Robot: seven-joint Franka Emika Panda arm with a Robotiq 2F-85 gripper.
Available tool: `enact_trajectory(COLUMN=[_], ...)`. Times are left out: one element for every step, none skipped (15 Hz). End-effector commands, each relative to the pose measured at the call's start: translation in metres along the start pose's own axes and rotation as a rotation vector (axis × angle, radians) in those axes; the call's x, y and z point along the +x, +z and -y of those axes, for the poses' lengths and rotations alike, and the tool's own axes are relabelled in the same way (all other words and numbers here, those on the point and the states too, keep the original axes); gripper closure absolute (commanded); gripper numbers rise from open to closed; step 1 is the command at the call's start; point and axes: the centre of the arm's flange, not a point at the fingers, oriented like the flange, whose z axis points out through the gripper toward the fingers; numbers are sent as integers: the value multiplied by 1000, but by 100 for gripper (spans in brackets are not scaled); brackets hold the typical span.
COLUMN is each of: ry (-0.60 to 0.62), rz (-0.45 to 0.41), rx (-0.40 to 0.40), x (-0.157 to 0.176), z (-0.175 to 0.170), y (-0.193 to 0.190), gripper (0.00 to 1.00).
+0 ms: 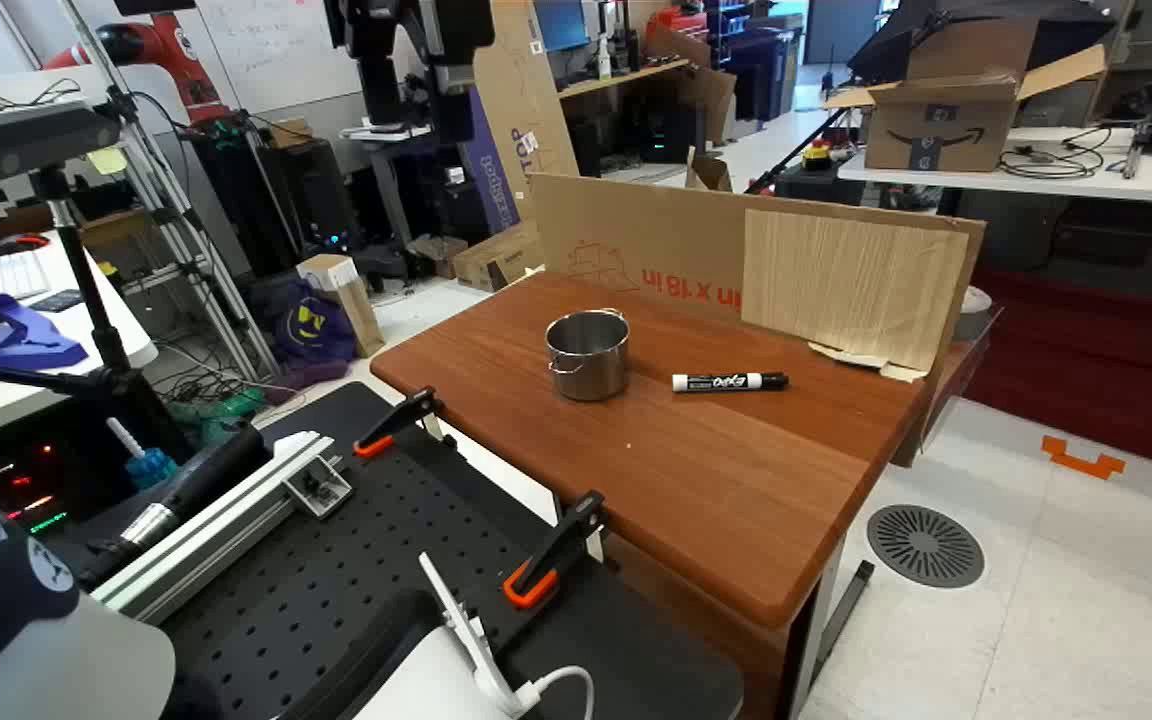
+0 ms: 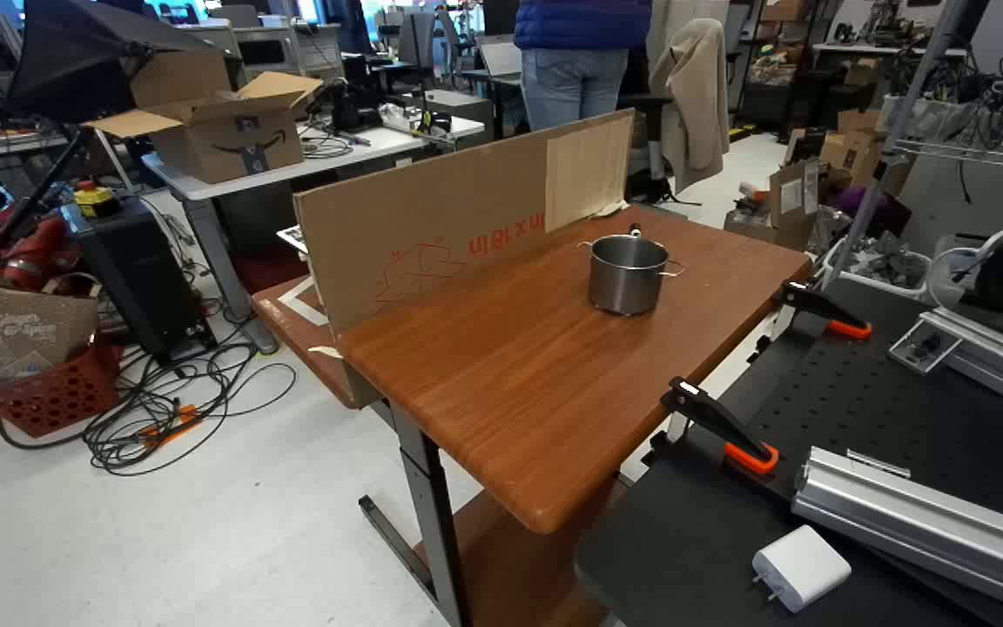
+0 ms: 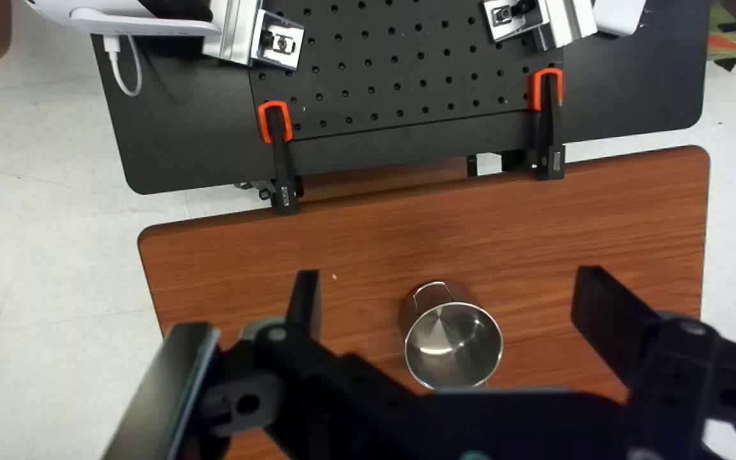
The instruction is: Put the marker inside the cup
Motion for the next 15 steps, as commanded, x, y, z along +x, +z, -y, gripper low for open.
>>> enact_trajectory(ry=[0, 0, 0, 0, 0, 0, 0, 0, 0, 8, 14, 18, 29, 45, 56], rz=[-1, -1, -1, -1, -1, -1, -1, -1, -1, -4, -7, -10, -14, -13, -14], rx=[0, 0, 0, 0, 0, 0, 0, 0, 0, 11, 20, 27, 37, 48, 58], x=[0, 0, 0, 0, 0, 0, 0, 0, 0, 1, -1, -2, -4, -7, -10], z=[0, 0, 0, 0, 0, 0, 0, 0, 0, -3, -6, -10, -14, -20, -26], y=[0, -1, -1, -1, -1, -1, -1, -1, -1, 2, 5, 8, 12, 17, 22], gripper=[0, 0, 0, 0, 0, 0, 0, 0, 0, 0, 0, 0, 0, 0, 0])
